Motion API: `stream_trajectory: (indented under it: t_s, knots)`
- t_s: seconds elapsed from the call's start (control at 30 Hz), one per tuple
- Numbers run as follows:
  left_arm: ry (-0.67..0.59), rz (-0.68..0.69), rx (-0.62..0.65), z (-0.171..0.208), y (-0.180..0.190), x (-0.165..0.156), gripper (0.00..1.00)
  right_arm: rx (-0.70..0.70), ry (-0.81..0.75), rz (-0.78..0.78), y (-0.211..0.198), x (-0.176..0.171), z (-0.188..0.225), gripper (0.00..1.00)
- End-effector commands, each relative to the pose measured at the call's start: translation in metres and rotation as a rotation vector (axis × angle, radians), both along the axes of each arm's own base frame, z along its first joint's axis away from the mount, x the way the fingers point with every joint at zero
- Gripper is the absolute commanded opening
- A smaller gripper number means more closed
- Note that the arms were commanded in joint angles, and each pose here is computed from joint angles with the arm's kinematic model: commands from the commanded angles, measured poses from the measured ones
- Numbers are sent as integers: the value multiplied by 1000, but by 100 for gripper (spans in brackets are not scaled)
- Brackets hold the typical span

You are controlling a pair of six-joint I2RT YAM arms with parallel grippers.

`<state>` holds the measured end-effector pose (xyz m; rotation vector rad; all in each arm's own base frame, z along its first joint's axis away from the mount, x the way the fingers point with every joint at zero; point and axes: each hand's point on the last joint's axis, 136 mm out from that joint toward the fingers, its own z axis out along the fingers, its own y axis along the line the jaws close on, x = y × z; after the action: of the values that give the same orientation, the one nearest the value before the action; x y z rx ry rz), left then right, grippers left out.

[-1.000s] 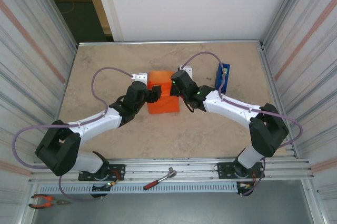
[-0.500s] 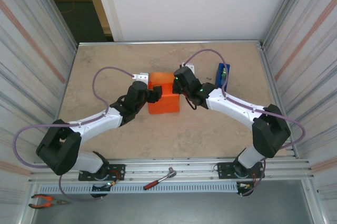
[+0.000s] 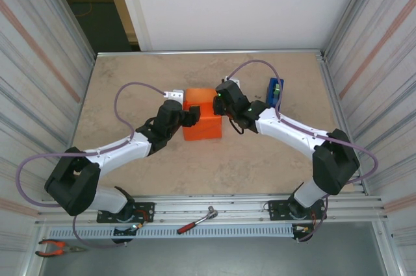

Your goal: Wrap the gift box in paper

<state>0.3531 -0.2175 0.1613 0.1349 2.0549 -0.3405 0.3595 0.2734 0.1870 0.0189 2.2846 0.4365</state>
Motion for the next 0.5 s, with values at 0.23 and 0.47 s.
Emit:
stream_trajectory:
  t_s: [0.23, 0.47]
  knots:
    - [146, -8, 134, -46, 11, -16, 79, 135, -50, -38, -24, -12, 59, 75]
    - [146, -6, 142, -45, 11, -15, 78, 311, 28, -157, -73, -17, 49, 71]
